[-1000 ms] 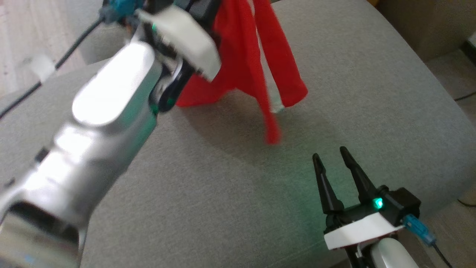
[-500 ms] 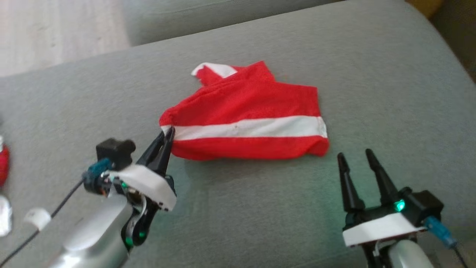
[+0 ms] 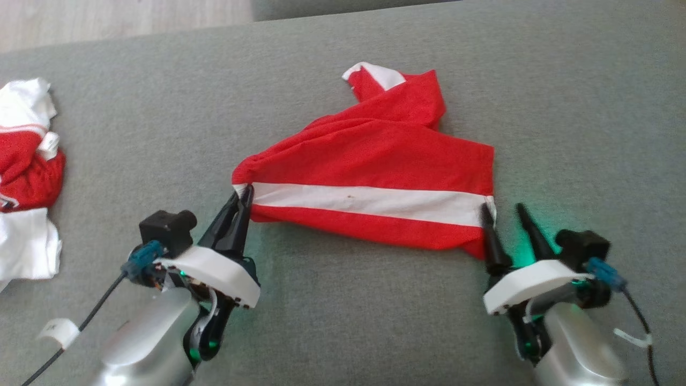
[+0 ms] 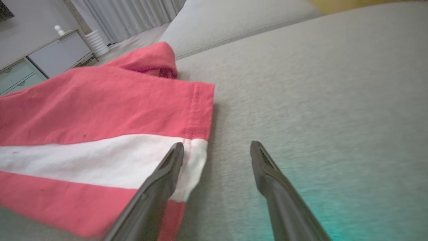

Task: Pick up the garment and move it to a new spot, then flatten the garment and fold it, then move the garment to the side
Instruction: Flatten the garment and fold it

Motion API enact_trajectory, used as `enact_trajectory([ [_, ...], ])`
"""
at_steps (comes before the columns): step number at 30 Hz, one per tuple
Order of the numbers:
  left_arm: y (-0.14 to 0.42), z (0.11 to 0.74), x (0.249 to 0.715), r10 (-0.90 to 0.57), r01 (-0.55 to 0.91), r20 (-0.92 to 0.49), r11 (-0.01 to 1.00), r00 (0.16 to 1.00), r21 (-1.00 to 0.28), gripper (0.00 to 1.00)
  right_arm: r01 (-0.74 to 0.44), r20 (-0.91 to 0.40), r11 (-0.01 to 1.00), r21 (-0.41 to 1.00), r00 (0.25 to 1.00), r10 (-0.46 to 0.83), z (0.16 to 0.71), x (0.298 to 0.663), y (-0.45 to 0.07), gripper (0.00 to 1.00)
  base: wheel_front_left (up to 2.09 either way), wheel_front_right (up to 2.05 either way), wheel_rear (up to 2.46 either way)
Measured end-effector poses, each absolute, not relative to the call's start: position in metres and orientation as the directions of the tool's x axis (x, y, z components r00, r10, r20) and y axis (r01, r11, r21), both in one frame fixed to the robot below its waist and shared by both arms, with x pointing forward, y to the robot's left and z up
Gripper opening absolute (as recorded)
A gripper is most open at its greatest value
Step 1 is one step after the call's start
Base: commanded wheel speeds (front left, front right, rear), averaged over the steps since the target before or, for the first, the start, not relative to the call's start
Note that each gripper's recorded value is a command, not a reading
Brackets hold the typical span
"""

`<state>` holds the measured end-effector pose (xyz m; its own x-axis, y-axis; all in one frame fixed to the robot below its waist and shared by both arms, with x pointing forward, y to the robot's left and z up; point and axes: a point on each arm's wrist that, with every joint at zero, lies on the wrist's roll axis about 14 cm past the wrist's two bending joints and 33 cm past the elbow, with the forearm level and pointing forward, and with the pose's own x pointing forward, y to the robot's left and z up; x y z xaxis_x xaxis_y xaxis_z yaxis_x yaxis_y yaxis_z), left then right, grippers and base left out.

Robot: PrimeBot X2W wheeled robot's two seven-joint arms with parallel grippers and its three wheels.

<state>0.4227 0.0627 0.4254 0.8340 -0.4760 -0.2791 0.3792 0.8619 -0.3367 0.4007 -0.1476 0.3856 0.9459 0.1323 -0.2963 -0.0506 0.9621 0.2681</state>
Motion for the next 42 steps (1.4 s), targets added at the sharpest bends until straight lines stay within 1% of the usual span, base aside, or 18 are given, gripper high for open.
enact_trajectory([
  [5, 0.067, 0.421, 0.42, -0.461, 0.357, -0.284, 0.866, 0.841, -0.349, 0.0, -0.098, -0.35, 0.95, 0.297, 0.915, 0.203, 0.369, 0.399, -0.123, 1.0, 0.0, 0.0, 0.0],
  [6, 0.068, 0.422, 0.42, -0.461, 0.358, -0.28, 0.866, 0.842, -0.35, 0.0, -0.101, -0.352, 0.949, 0.3, 0.912, 0.208, 0.369, 0.398, -0.121, 0.91, 0.0, 0.0, 0.0],
  [7, 0.068, 0.422, 0.42, -0.458, 0.356, -0.278, 0.867, 0.844, -0.349, 0.0, -0.104, -0.352, 0.948, 0.302, 0.912, 0.212, 0.369, 0.398, -0.12, 0.77, 0.0, 0.0, 0.0],
  [8, 0.069, 0.422, 0.42, -0.456, 0.354, -0.278, 0.868, 0.845, -0.347, 0.0, -0.106, -0.354, 0.947, 0.303, 0.91, 0.215, 0.368, 0.397, -0.119, 0.45, 0.0, 0.0, 0.0],
  [9, 0.069, 0.422, 0.42, -0.456, 0.355, -0.278, 0.869, 0.846, -0.346, 0.0, -0.108, -0.357, 0.947, 0.301, 0.909, 0.217, 0.368, 0.397, -0.119, 0.25, 0.0, 0.0, 0.0],
  [10, 0.069, 0.422, 0.42, -0.456, 0.356, -0.278, 0.869, 0.846, -0.343, 0.0, -0.109, -0.358, 0.948, 0.3, 0.908, 0.218, 0.368, 0.396, -0.119, 0.0, 0.0, 0.0, 0.0],
  [16, 0.066, 0.428, 0.421, -0.458, 0.364, -0.259, 0.868, 0.85, -0.339, 0.0, -0.107, -0.335, 0.953, 0.285, 0.92, 0.204, 0.377, 0.399, -0.124, 0.0, 0.0, 0.0, 0.0],
  [19, 0.059, 0.443, 0.423, -0.483, 0.401, -0.212, 0.852, 0.85, -0.335, 0.0, -0.129, -0.219, 0.964, 0.234, 0.959, 0.182, 0.414, 0.413, -0.135, 0.0, 0.0, 0.0, 0.0],
  [24, 0.036, 0.488, 0.43, -0.546, 0.492, -0.077, 0.799, 0.834, -0.345, 0.0, -0.084, -0.004, 0.972, 0.22, 0.996, 0.087, 0.482, 0.425, -0.169, 0.0, 0.0, 0.0, 0.0],
  [28, 0.01, 0.553, 0.446, -0.614, 0.603, 0.084, 0.725, 0.785, -0.331, 0.0, -0.052, 0.167, 0.984, 0.17, 0.986, 0.024, 0.539, 0.427, -0.201, 0.0, 0.0, 0.0, 0.0],
  [31, -0.006, 0.609, 0.465, -0.648, 0.674, 0.198, 0.671, 0.735, -0.31, 0.0, -0.037, 0.265, 0.992, 0.124, 0.964, 0.003, 0.576, 0.434, -0.22, 0.0, 0.0, 0.0, 0.0],
  [35, -0.025, 0.658, 0.49, -0.692, 0.738, 0.258, 0.627, 0.675, -0.25, 0.0, -0.039, 0.373, 0.997, 0.062, 0.928, 0.013, 0.627, 0.465, -0.237, 0.0, 0.0, 0.0, 0.0],
  [36, -0.029, 0.664, 0.497, -0.702, 0.747, 0.257, 0.622, 0.664, -0.234, 0.0, -0.042, 0.398, 0.997, 0.063, 0.917, 0.013, 0.64, 0.475, -0.24, 0.0, 0.0, 0.0, 0.0],
  [38, -0.037, 0.67, 0.514, -0.72, 0.759, 0.241, 0.617, 0.651, -0.205, 0.0, -0.052, 0.423, 0.999, 0.011, 0.905, 0.043, 0.66, 0.495, -0.243, 0.0, 0.0, 0.0, 0.0],
  [42, -0.056, 0.685, 0.551, -0.734, 0.774, 0.257, 0.621, 0.629, -0.12, 0.0, -0.032, 0.465, 0.999, -0.034, 0.884, 0.045, 0.694, 0.535, -0.258, 0.0, 0.0, 0.0, 0.0],
])
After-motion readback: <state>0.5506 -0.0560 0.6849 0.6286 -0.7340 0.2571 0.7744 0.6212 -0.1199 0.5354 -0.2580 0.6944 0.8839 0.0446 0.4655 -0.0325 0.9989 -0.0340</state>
